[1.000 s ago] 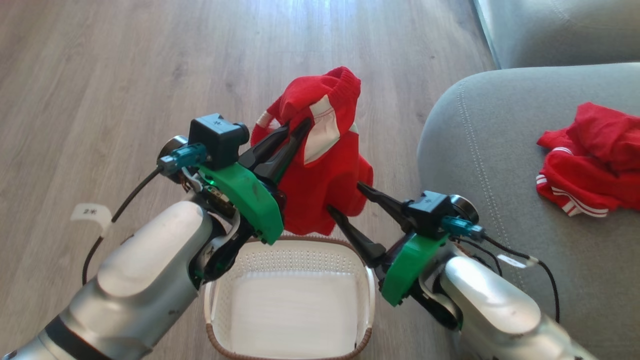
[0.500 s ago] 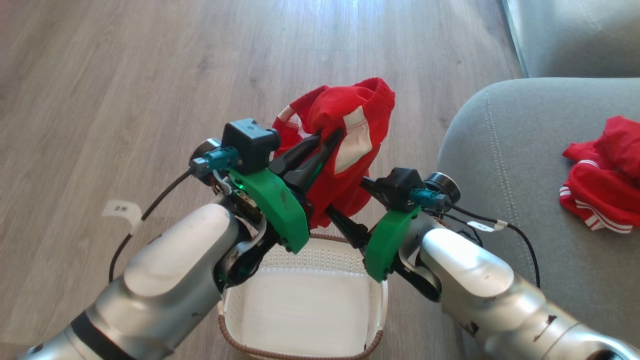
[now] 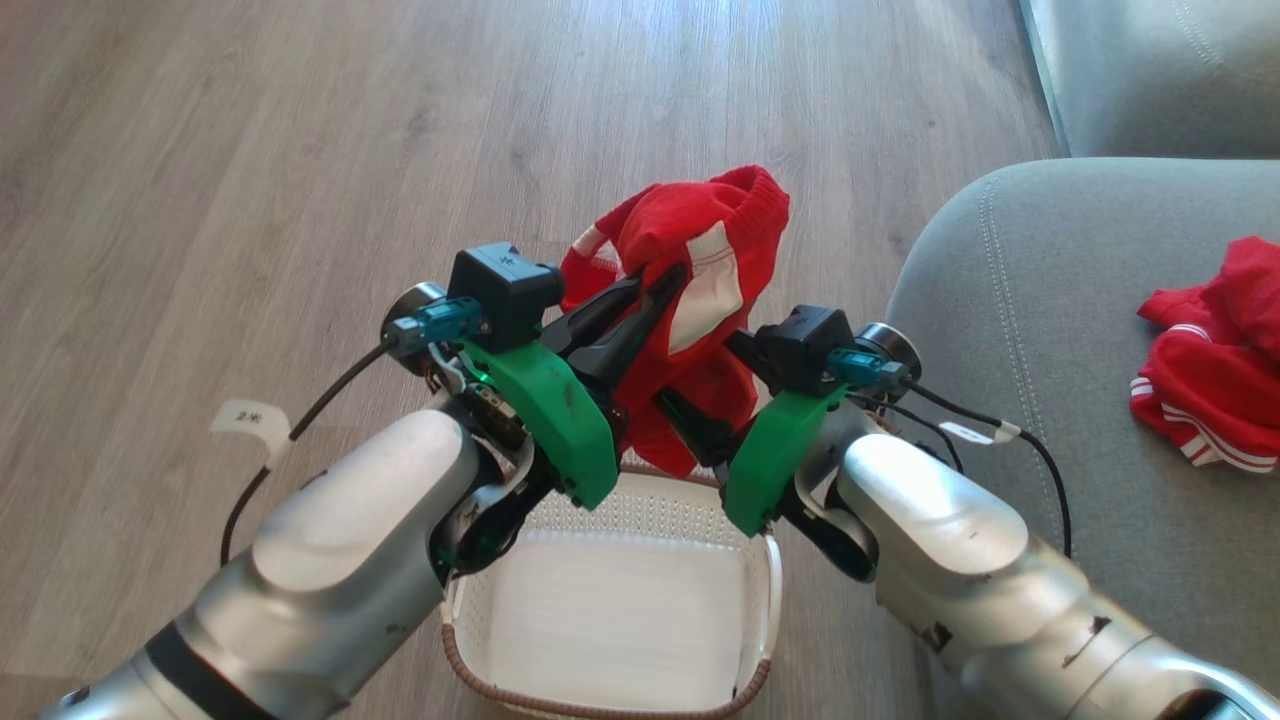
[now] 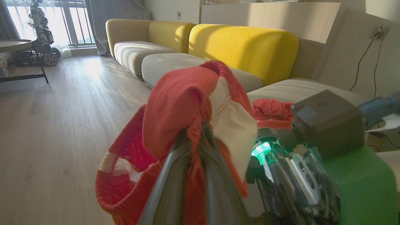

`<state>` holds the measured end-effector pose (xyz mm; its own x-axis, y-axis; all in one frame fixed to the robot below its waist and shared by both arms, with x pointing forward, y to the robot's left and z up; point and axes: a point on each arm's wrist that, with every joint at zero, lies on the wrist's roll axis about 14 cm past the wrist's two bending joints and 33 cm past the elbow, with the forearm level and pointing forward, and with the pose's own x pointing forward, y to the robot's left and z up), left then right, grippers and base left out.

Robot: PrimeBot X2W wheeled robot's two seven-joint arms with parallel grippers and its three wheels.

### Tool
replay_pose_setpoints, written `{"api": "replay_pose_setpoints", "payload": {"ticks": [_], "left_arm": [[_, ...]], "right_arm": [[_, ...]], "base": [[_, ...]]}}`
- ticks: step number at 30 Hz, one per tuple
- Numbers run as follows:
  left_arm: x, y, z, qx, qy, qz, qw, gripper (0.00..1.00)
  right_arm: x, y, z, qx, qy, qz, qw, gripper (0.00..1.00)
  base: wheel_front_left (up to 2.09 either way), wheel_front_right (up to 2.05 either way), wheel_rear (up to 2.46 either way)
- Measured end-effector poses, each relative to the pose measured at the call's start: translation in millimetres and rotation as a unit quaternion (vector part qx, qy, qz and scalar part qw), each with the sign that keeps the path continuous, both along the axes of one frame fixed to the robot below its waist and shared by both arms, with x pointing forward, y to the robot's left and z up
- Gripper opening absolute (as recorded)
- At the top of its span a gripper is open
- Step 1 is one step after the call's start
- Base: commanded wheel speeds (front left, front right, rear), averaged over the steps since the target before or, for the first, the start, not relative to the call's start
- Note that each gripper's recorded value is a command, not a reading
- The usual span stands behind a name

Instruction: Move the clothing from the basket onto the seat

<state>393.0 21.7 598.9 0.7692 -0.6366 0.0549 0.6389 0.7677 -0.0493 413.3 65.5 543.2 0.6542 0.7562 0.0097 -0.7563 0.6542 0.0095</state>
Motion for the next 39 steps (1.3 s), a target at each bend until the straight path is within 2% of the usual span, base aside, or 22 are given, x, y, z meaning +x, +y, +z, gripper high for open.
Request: {"api": "replay_pose_setpoints", "payload": {"ticks": [2, 3, 4, 15, 20, 27, 35, 39], "left_arm": [[0, 0, 0, 0.0, 0.001, 0.0, 1.0, 0.0], [0, 0, -1, 0.0, 0.001, 0.0, 1.0, 0.0], [0, 0, -1, 0.001, 0.001, 0.001, 1.0, 0.0], [2, -1, -3, 0.001, 0.005, -0.001, 1.0, 0.0], [2, -1, -3, 0.001, 0.004, -0.001, 1.0, 0.0], [2, -3, -2, 0.003, 0.001, -0.004, 1.0, 0.0], [5, -6, -2, 0.003, 0.0, -0.006, 1.0, 0.0], [5, -11, -1, 0.001, -0.002, -0.011, 1.0, 0.16]], "right_arm": [[1, -1, 1, 0.002, 0.0, -0.002, 1.0, 1.0], [1, -1, 1, 0.002, 0.0, -0.002, 1.0, 0.34], [1, -1, 1, 0.003, 0.0, -0.002, 1.0, 0.0], [1, -4, 3, 0.006, -0.001, -0.007, 1.0, 0.0], [2, -9, 15, 0.026, -0.011, -0.012, 1.0, 0.0], [1, -37, 4, 0.04, 0.004, -0.044, 0.998, 0.0], [4, -65, 25, 0.076, -0.025, -0.082, 0.993, 0.0], [2, -77, 25, 0.078, -0.03, -0.095, 0.992, 0.0]], "base": [[0.0, 0.0, 0.0], [0.0, 0.0, 0.0], [0.0, 0.0, 0.0], [0.0, 0.0, 0.0], [0.0, 0.0, 0.0], [0.0, 0.0, 0.0], [0.0, 0.0, 0.0], [0.0, 0.0, 0.0]]}}
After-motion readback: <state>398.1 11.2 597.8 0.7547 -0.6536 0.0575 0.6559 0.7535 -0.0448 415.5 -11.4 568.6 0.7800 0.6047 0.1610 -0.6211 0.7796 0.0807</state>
